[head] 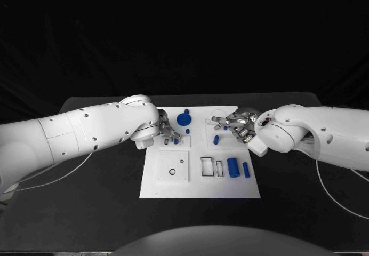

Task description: Assemble the parts on the task board

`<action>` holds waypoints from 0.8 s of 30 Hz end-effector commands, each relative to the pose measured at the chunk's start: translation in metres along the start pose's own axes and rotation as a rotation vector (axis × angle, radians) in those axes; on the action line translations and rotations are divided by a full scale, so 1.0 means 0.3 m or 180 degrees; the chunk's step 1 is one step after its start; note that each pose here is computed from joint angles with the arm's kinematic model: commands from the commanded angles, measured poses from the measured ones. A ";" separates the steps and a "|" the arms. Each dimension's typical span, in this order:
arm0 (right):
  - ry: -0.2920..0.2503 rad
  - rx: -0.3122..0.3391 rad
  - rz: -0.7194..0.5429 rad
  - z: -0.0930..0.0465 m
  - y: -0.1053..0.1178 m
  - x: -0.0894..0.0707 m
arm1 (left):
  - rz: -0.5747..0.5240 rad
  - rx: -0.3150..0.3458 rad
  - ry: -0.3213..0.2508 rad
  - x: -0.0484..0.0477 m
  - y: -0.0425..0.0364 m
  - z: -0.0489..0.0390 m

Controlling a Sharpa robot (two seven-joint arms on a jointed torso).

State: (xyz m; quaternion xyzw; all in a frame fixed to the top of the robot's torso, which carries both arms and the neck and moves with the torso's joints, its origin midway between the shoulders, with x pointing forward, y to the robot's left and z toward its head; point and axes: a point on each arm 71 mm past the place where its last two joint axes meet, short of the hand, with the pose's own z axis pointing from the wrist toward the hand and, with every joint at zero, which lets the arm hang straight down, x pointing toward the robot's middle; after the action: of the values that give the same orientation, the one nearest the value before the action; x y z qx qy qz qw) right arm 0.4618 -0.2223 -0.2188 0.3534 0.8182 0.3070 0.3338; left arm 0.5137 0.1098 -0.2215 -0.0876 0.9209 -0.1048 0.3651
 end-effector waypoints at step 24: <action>0.0035 -0.0015 -0.0014 0.004 -0.005 0.002 | -0.0209 0.0277 -0.0324 -0.106 0.045 -0.071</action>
State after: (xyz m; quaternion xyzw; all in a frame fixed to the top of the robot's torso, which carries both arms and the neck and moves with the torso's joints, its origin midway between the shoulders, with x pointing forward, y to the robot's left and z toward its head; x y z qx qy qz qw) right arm 0.4621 -0.2237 -0.2205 0.3551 0.8181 0.3053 0.3337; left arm 0.5189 0.1364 -0.1960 -0.1157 0.9017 -0.1257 0.3972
